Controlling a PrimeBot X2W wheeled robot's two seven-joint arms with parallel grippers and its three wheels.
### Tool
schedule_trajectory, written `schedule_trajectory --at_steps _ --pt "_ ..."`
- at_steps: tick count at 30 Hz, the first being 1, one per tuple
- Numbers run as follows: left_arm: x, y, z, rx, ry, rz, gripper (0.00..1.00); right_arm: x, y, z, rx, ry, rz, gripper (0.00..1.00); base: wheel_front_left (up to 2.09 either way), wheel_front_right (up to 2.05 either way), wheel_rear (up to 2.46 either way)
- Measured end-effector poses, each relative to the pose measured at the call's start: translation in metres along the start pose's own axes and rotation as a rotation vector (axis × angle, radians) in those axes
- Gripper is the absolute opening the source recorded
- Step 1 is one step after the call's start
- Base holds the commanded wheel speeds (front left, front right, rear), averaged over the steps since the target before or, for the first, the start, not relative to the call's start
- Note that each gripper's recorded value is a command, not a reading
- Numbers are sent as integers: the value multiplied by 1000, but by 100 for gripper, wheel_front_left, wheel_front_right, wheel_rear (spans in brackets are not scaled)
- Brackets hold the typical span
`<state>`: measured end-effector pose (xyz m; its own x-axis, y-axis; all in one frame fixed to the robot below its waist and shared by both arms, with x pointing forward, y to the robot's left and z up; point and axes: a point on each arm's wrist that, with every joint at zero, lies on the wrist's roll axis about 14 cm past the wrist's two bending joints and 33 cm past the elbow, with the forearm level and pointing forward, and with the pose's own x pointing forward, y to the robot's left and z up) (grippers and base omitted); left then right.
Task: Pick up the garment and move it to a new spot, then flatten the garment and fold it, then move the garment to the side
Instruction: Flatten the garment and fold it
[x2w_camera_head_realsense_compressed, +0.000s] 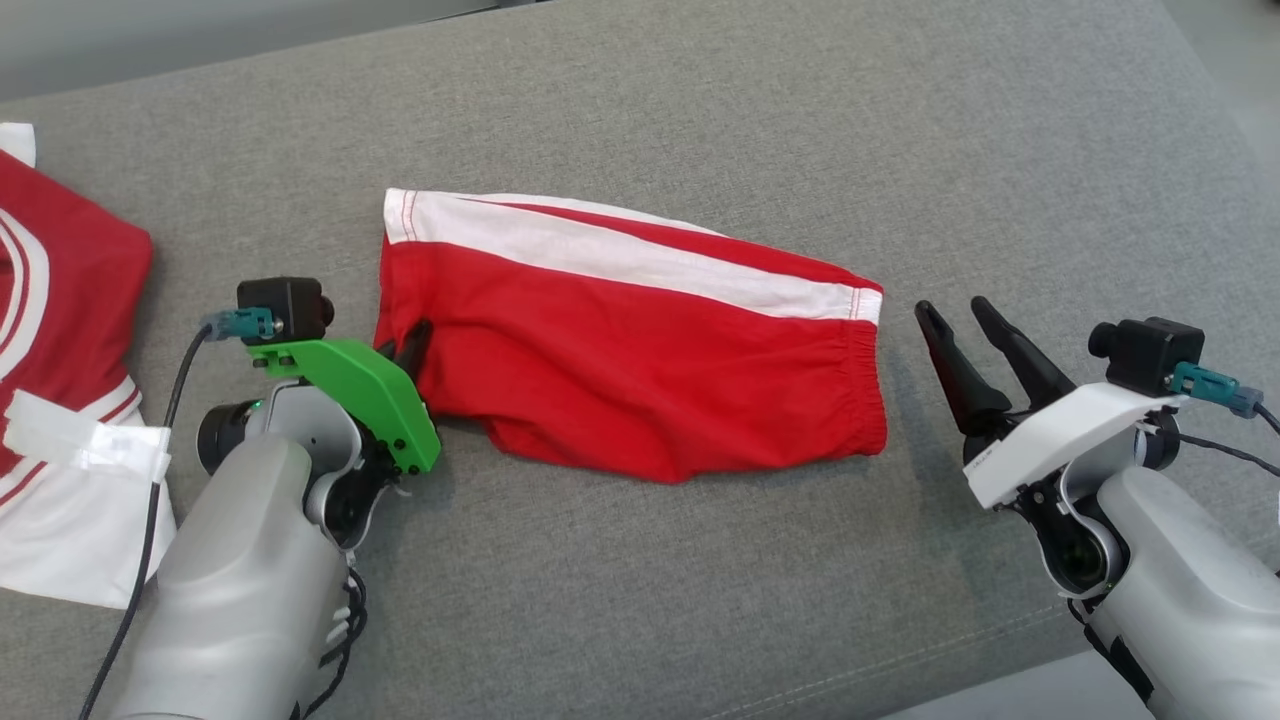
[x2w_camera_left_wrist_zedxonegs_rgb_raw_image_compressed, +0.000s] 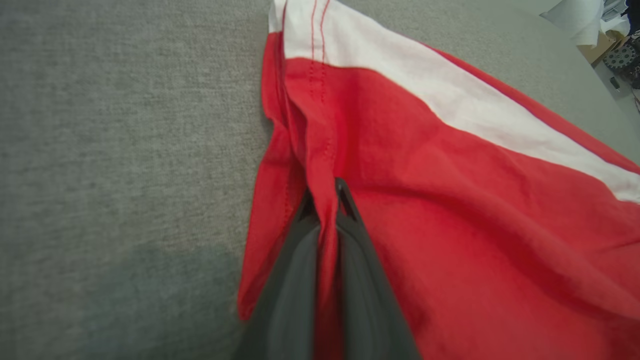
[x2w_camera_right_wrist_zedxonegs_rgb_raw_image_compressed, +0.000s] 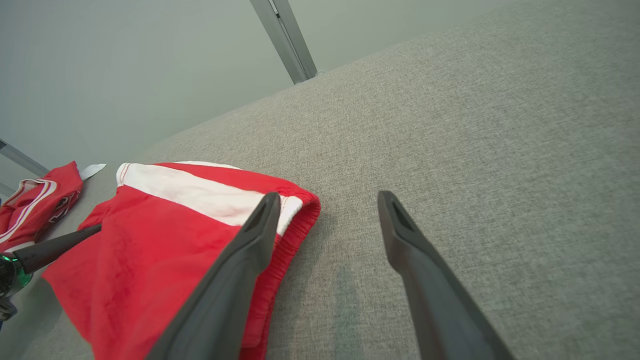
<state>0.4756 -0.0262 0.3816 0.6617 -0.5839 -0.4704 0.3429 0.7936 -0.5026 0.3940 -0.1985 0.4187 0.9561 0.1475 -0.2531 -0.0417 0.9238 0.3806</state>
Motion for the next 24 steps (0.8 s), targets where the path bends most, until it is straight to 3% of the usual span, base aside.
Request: schedule_trajectory --at_steps 6,24 --pt "-19 -6 -3 -84 -66 -2 0 -3 2 -3 7 6 9 100 0 0 0" --pt "-88 5 -20 -181 -232 64 0 -2 29 -17 26 45 82 100 0 0 0"
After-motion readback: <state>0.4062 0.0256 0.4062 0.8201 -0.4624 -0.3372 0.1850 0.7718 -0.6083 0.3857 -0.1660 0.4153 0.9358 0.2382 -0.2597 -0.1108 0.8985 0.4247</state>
